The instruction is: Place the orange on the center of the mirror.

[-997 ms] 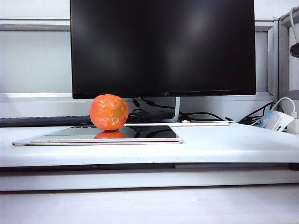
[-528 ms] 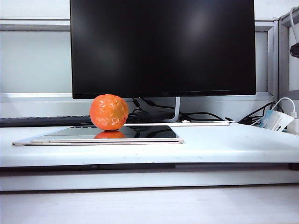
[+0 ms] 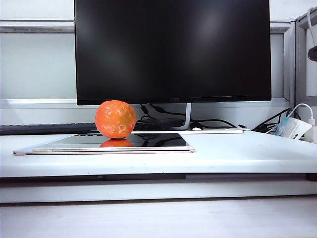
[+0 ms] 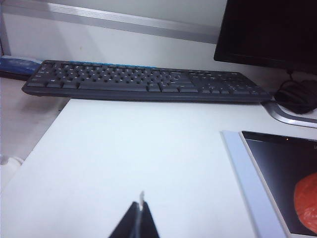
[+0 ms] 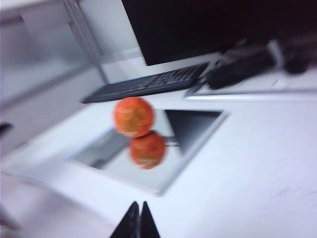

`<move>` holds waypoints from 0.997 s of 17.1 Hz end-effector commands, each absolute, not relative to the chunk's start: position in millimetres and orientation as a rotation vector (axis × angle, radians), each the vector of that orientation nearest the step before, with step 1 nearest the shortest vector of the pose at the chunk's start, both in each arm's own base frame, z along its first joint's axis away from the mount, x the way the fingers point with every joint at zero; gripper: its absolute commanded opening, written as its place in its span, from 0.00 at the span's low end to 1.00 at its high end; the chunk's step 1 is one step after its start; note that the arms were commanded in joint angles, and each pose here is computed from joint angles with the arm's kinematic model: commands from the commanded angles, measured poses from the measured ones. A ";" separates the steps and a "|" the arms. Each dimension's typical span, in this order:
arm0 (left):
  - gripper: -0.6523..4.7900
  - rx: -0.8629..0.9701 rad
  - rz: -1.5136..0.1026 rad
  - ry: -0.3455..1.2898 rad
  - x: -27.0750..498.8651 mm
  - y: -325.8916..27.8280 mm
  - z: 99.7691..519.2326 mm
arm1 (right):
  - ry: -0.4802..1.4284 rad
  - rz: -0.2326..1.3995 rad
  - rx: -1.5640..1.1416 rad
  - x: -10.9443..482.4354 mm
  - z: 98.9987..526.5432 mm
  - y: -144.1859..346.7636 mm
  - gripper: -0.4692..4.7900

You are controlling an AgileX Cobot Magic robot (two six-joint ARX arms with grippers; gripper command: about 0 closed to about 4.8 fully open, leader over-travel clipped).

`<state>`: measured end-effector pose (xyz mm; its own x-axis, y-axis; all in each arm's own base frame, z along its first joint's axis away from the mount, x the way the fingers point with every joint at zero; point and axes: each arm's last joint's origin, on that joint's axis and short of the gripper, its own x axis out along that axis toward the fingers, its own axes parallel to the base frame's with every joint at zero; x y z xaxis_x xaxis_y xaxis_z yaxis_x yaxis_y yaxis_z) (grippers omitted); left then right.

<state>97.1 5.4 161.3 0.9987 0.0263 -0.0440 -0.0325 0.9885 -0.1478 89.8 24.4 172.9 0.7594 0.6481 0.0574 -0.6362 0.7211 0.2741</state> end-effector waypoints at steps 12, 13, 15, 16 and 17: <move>0.11 -0.141 0.029 0.036 97.1 5.4 162.2 | 0.045 0.114 0.101 97.1 161.0 9.0 0.09; 0.11 -0.141 0.029 0.036 97.1 5.4 162.2 | 0.053 0.096 0.101 97.1 160.1 8.5 0.09; 0.11 -0.141 0.029 0.036 97.1 5.4 162.2 | 0.060 0.096 0.092 97.0 159.4 8.5 0.09; 0.11 -0.141 0.029 0.036 97.1 5.4 162.2 | 0.058 0.096 0.090 97.1 159.5 8.5 0.09; 0.11 -0.140 0.029 0.036 97.1 5.4 162.2 | 0.058 0.096 0.090 97.1 159.5 8.5 0.09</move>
<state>97.1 5.4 161.3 0.9987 0.0263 -0.0440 -0.0325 0.9885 -0.1478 96.6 8.5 160.5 0.9928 0.1027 -0.0612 -0.0964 0.9905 0.0980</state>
